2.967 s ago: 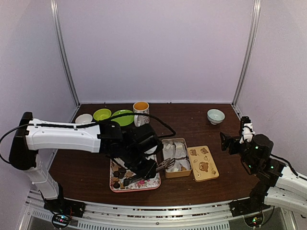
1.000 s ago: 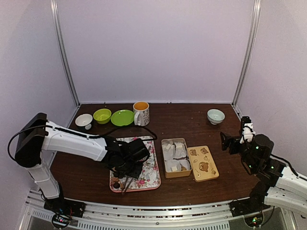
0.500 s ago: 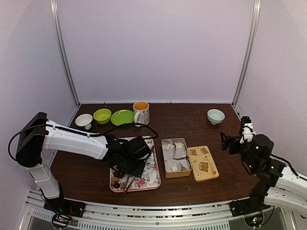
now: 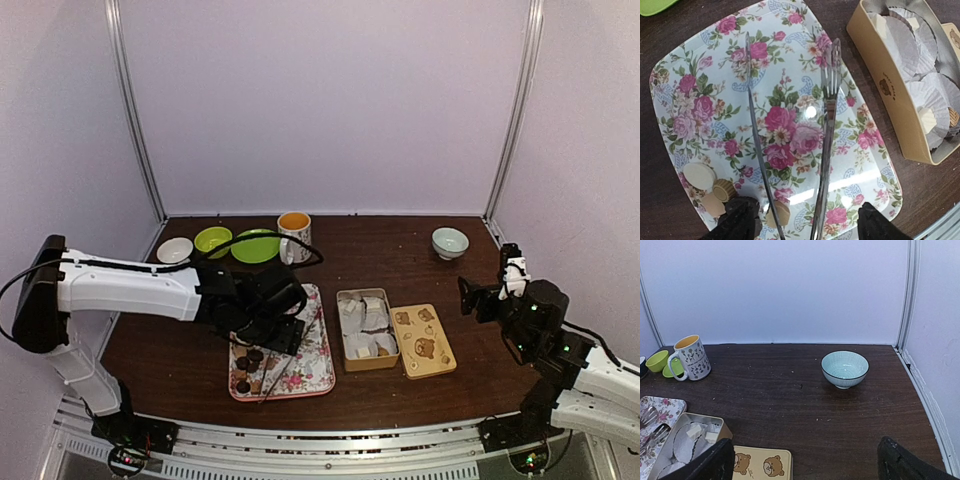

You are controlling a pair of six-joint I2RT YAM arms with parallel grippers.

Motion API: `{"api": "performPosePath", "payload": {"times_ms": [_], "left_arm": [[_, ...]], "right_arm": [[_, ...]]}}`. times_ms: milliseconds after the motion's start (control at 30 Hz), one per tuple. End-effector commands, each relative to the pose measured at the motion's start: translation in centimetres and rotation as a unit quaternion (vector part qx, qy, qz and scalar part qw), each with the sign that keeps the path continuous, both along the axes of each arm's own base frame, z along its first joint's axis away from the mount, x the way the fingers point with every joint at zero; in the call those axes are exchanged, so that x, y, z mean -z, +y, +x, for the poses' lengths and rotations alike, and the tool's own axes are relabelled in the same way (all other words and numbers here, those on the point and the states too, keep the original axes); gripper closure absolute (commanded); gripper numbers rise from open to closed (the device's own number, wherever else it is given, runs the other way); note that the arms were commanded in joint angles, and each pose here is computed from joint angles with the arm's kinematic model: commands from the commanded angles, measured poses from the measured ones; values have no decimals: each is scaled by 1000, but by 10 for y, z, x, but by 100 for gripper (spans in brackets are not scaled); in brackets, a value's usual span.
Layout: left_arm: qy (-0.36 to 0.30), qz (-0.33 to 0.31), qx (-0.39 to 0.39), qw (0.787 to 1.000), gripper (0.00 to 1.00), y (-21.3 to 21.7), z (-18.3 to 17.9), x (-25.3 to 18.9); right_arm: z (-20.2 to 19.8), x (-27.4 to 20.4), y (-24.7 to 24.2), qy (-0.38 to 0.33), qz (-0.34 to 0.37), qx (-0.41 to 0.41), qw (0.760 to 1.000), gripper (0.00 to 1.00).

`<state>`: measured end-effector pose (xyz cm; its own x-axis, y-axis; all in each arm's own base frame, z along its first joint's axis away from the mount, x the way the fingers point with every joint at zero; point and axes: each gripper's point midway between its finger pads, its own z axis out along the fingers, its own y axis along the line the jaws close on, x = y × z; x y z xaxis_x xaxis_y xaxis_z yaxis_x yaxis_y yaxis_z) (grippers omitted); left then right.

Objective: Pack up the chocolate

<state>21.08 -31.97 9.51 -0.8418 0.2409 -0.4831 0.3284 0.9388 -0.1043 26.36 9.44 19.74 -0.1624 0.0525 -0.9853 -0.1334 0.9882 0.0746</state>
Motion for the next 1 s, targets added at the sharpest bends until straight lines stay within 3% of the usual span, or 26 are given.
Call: {"api": "performPosePath", "payload": {"times_ms": [0,167,300,633,833,967], "left_arm": [[-18,-36,8,999,27,-5,4,-32],[-18,-140,68,988,32,-44,-10,-67],[-5,-191,110,975,33,-82,-25,-79],[11,-126,91,988,37,-99,-6,-41],[10,-128,84,988,39,-100,8,-36],[2,-127,92,988,40,-100,11,-42]], "right_arm": [[0,-1,-4,4,4,13,1000,0],[0,9,-15,52,19,52,997,0],[-2,8,2,93,42,12,995,0],[-9,18,44,235,45,-69,968,0],[-22,32,76,306,71,-136,940,27],[-31,42,92,331,83,-163,926,29]]}}
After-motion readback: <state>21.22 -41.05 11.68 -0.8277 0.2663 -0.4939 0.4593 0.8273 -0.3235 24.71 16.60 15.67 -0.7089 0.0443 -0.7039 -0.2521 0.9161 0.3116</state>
